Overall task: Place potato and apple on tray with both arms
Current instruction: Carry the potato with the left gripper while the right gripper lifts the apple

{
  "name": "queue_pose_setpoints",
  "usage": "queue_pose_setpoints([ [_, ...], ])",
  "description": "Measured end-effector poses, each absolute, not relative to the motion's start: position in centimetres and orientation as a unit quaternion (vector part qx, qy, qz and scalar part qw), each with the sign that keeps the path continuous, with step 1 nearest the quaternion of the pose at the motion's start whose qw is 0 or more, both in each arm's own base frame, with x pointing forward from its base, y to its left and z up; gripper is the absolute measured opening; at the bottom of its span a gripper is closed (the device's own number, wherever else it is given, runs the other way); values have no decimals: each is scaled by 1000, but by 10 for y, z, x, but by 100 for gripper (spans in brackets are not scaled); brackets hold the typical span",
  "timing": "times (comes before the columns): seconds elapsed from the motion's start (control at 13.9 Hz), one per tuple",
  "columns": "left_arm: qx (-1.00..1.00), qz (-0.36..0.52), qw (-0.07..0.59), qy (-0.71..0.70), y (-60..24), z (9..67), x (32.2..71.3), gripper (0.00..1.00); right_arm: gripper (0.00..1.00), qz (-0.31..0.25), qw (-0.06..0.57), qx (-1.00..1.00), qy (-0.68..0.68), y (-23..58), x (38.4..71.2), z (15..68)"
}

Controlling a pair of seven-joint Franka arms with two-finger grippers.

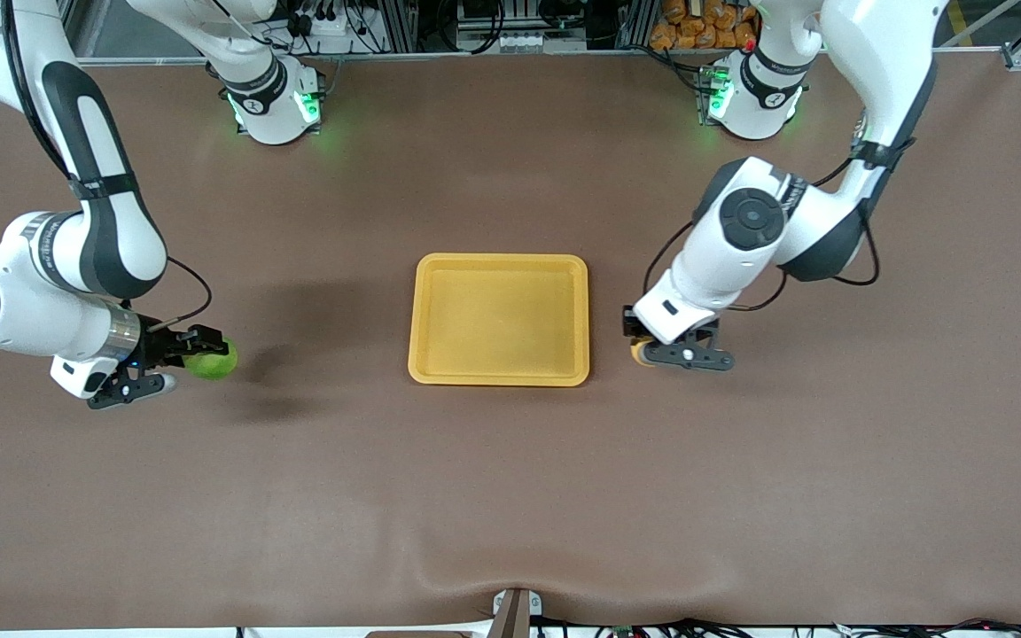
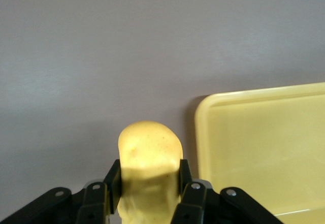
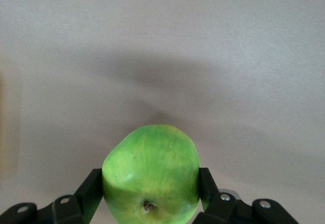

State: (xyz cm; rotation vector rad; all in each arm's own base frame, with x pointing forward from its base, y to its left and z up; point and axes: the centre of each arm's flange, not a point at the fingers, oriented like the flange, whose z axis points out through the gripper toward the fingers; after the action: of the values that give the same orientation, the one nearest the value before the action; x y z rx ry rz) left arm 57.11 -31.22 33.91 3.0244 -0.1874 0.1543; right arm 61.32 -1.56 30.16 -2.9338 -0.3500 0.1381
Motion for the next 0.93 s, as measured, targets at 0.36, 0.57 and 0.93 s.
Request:
queue_pose_setpoints([
  [0.36,994,47,63,-77,-364,327,563,48,81,21,98,-983,-154,46,619,307],
  [0.57,993,54,47,-90,-388,311,557,48,81,19,114,-980,-160,73,617,308],
  [0.93,995,48,34,-78,-425,275,546,48,81,25,115,-981,-156,70,616,306],
])
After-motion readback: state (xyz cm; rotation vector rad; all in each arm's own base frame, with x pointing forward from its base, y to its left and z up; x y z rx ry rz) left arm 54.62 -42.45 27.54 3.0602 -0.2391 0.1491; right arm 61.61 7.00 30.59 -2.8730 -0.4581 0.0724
